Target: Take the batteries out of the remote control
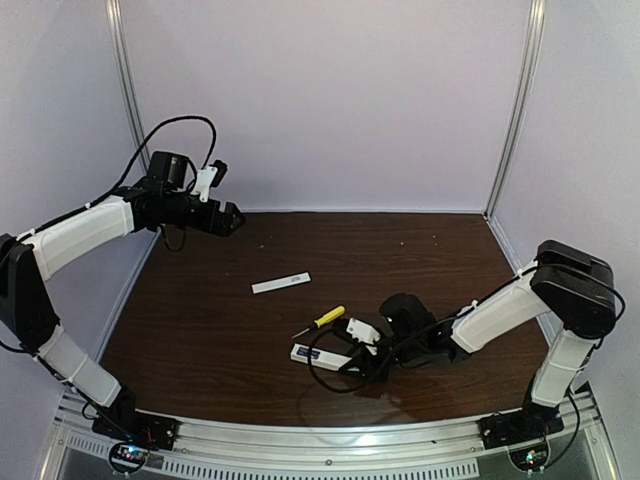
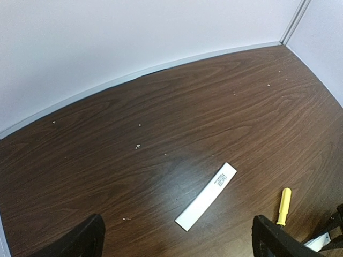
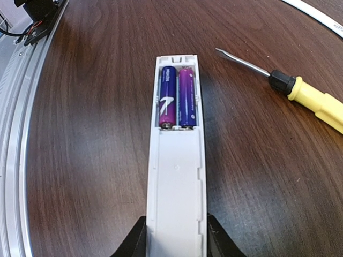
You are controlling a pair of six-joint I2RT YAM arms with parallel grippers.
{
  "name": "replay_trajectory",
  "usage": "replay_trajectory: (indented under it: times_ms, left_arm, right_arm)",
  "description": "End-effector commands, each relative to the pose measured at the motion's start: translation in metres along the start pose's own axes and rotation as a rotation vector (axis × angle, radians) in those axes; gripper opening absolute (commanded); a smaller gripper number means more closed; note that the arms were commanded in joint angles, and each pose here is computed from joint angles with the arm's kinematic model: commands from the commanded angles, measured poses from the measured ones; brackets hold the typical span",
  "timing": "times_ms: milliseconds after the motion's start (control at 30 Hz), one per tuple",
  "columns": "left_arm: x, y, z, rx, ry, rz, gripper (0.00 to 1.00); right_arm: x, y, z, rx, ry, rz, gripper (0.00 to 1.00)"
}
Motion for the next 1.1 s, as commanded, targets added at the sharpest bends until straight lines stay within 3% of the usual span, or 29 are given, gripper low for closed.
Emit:
replay_trajectory:
  times_ms: [0, 367, 667, 867, 1067]
  left_arm:
    - [-0.004, -0.006, -0.007, -0.044, 0.03, 0.021, 0.97]
    - [-0.006, -0.009, -0.009, -0.05, 0.036, 0.041, 0.97]
    - [-0.007, -0.011, -0.01, -0.051, 0.042, 0.052, 0.97]
    - [-0.008, -0.011, -0.01, -0.05, 0.043, 0.059, 0.97]
    - [-0.008, -0.009, -0.009, -0.046, 0.043, 0.069, 0.97]
  right_arm:
    - [-0.003, 0.002, 0.005, 0.063, -0.001, 0.049, 0.36]
    - [-0.01, -0.001, -0.001, 0.17, -0.07, 0.157, 0.54]
    - [-0.017, -0.007, -0.011, 0.228, -0.13, 0.251, 0.61]
    - [-0.02, -0.011, -0.017, 0.231, -0.139, 0.307, 0.8]
    - [-0.024, -0.021, -0.017, 0.234, -0.124, 0.355, 0.83]
Point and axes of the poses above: each gripper's point midway between its finger pads, its own y axis out along the fingers, its own x axis along the line the jaws close on, z = x × y, the point moved 10 cm from there along -y, back along the fingers, and after that the axes turned 2 degrees about y, right-handed, at the moved point
